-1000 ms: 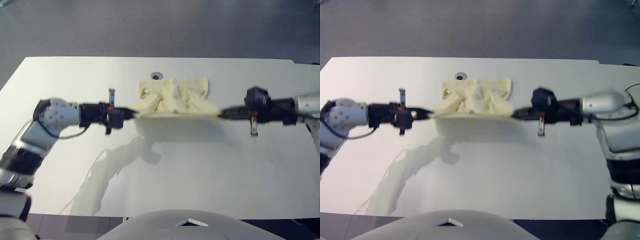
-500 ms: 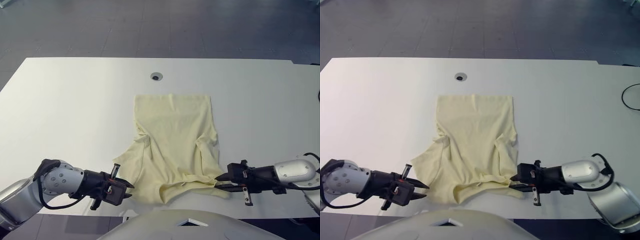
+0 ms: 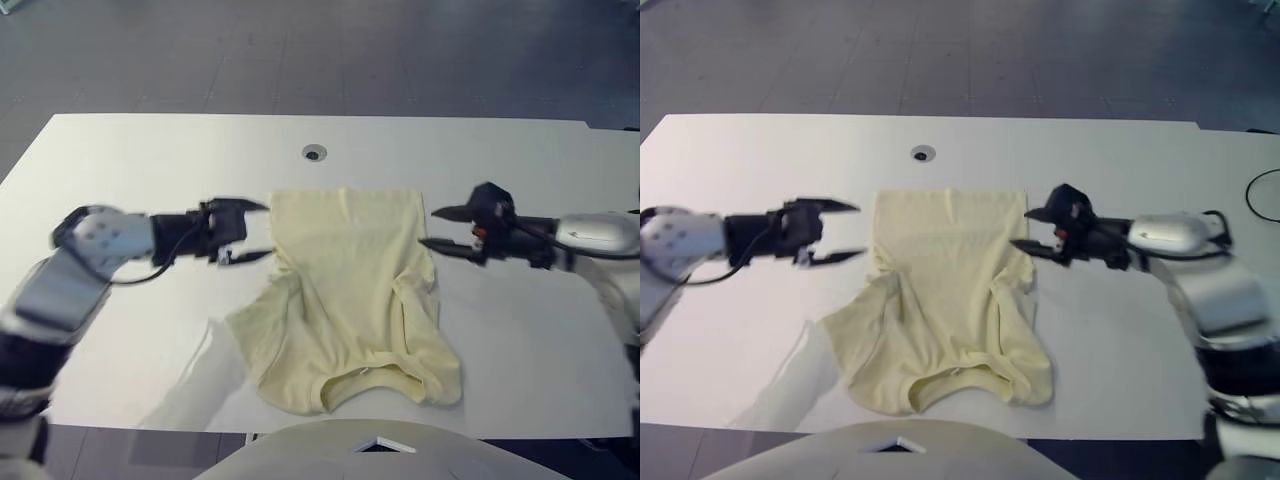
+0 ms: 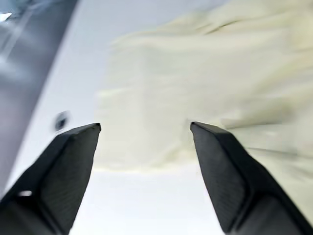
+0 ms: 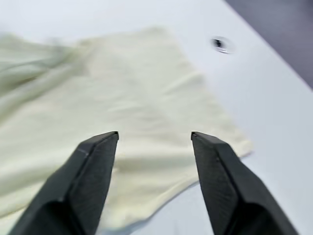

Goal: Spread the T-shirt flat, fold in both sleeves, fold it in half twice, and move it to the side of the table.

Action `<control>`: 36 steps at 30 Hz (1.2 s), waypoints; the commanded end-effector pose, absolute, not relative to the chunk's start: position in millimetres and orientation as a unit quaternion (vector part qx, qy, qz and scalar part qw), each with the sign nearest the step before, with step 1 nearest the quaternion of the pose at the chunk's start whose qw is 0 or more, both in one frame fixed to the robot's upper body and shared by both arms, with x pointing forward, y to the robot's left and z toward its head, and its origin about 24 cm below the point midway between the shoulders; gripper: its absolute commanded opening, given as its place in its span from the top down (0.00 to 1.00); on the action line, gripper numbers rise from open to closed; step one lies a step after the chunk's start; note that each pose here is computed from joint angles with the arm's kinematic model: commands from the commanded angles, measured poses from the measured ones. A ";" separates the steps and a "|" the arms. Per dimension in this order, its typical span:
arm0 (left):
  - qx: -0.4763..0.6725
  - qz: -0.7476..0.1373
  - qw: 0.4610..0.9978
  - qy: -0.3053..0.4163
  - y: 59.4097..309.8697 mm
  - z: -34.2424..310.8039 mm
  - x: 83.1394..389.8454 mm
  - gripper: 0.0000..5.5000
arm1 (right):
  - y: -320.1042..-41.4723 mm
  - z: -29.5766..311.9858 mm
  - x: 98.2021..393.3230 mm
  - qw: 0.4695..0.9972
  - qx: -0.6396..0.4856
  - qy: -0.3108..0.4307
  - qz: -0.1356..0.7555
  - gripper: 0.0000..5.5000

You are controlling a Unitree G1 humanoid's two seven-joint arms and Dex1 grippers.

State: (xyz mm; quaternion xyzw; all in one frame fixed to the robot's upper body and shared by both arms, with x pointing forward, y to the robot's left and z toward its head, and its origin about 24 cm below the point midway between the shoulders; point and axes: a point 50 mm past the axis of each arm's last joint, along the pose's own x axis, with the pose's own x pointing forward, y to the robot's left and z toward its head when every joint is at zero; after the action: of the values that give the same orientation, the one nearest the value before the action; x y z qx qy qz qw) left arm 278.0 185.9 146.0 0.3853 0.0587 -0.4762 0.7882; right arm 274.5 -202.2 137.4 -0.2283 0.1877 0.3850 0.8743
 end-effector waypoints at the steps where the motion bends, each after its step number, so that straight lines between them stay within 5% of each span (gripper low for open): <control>1: 0.433 -0.422 0.794 0.070 171.6 111.8 314.7 0.54 | -190.5 108.6 323.0 0.897 -0.270 0.174 0.304 0.65; 4: 0.457 -0.417 0.780 0.094 166.0 87.2 326.8 0.64 | -184.2 89.2 344.6 0.887 -0.311 0.182 0.288 0.74; 6: 0.464 -0.430 0.764 0.122 166.4 71.9 329.6 0.70 | -180.3 78.0 351.4 0.875 -0.337 0.191 0.292 0.70; 14: 0.504 -0.418 0.733 0.183 169.6 46.2 356.0 0.48 | -168.9 51.8 375.5 0.845 -0.410 0.217 0.266 0.47; 26: 0.556 -0.272 0.766 0.172 176.7 78.6 392.3 0.17 | -170.0 118.1 408.7 0.918 -0.365 0.063 0.143 0.15; 29: 0.533 -0.287 0.785 0.130 175.3 94.1 395.3 0.07 | -188.3 118.3 396.9 0.925 -0.311 0.071 0.207 0.06; 36: 0.440 -0.305 0.844 0.037 202.1 120.5 372.1 0.02 | -224.7 124.6 283.5 0.871 -0.295 0.159 0.359 0.02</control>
State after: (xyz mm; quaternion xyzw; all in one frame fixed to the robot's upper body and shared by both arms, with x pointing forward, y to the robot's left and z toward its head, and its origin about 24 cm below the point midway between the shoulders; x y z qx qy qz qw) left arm 395.0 168.7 103.1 0.5034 0.0884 -0.2991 0.8058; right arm 364.9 -205.8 107.7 -0.2906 0.0944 0.2504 0.9187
